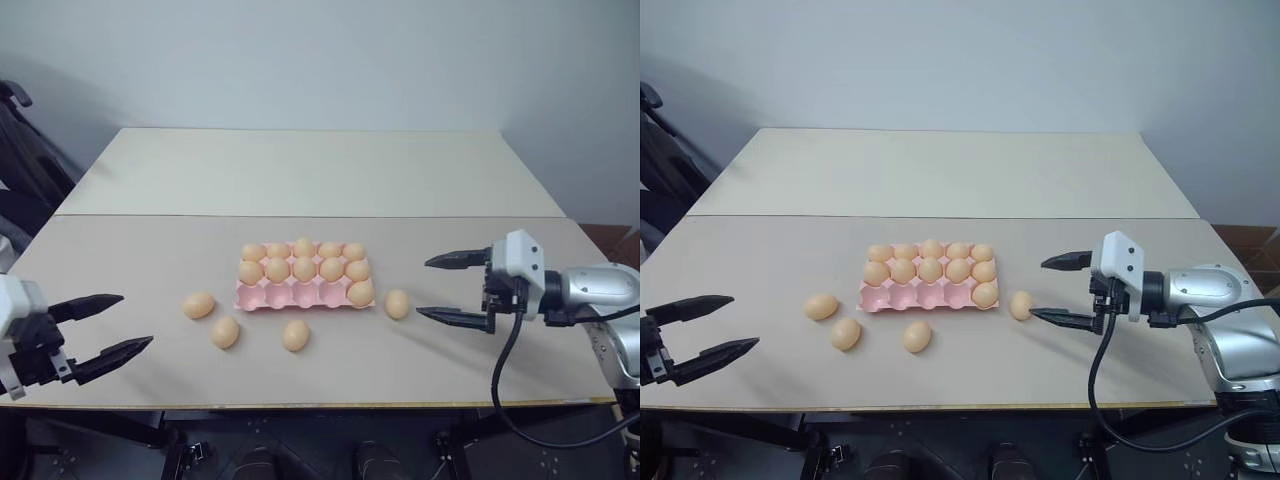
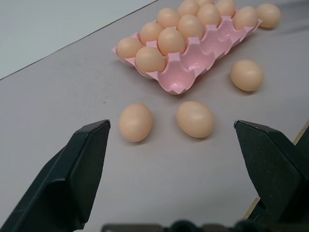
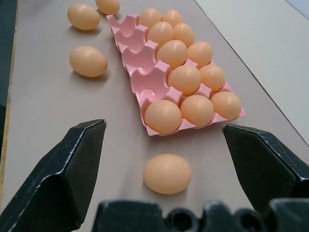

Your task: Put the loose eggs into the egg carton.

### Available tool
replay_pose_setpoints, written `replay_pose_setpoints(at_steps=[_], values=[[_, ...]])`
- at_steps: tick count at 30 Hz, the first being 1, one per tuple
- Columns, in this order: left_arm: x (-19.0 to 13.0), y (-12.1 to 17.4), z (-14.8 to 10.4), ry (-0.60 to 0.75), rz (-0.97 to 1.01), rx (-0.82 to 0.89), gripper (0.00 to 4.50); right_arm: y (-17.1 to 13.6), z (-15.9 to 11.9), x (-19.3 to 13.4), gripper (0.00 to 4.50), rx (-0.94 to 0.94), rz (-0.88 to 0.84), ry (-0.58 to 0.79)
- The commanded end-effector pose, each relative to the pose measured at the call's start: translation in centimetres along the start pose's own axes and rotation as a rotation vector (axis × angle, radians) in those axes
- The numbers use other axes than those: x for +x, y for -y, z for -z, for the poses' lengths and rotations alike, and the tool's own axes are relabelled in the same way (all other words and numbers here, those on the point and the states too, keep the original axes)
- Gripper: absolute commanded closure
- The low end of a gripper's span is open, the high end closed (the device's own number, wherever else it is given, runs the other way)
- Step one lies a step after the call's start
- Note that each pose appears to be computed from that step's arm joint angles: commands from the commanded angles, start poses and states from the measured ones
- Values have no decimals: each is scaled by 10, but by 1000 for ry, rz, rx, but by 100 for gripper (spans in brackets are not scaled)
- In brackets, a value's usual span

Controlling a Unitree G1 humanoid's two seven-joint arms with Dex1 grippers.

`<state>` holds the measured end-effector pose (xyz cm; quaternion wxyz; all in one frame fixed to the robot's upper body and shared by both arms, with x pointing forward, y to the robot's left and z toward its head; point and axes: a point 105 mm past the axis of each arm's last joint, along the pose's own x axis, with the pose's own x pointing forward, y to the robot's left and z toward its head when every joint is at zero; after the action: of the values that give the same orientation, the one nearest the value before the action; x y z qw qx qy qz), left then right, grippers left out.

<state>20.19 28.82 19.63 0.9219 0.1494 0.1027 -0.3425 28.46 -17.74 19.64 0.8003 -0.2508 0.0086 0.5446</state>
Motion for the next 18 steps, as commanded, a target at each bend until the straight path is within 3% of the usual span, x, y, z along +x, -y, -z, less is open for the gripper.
replay_pose_setpoints(at_steps=[1,18], values=[[-2,-2,-10,33,-19,10,2,3,-9,-4,0,-39,12,15],[11,16,-19,51,66,55,2,4,-8,-4,0,-40,21,-4]])
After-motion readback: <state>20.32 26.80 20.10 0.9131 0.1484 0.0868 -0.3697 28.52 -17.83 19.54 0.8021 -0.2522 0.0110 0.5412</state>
